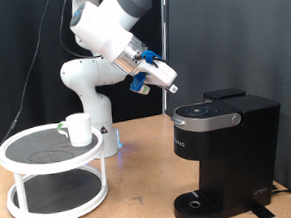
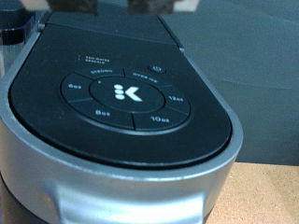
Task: Make a cup of coffee with the keurig machine
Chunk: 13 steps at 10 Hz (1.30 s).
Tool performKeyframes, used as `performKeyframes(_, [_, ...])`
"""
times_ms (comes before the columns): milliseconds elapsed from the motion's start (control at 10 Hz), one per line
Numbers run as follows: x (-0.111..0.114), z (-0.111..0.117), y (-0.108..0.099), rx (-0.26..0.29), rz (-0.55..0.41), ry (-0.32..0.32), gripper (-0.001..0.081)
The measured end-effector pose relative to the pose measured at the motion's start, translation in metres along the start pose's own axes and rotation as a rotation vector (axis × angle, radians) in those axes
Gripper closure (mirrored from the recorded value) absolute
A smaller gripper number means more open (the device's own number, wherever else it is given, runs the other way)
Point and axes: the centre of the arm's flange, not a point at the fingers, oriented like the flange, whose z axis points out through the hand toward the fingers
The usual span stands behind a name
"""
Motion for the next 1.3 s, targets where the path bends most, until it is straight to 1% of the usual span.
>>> performKeyframes(100, [0.002, 0.001, -0.001, 0.009, 0.009, -0.014, 0.0806])
performKeyframes(200, [0.009, 0.002, 0.000, 0.005, 0.031, -0.035, 0.0806])
performKeyframes(400, [0.028, -0.006, 0.006, -0.016, 0.070, -0.042, 0.0806])
performKeyframes(700, [0.057, -0.030, 0.015, -0.050, 0.083, 0.002, 0.0806])
performKeyframes(900, [0.072, -0.052, 0.021, -0.082, 0.077, 0.012, 0.0806])
performKeyframes(1000, [0.076, -0.062, 0.023, -0.074, 0.064, 0.000, 0.0806])
performKeyframes(1100, [0.079, -0.065, 0.029, -0.071, 0.054, -0.008, 0.0806])
performKeyframes(1300, [0.082, -0.064, 0.029, -0.082, 0.058, -0.001, 0.0806])
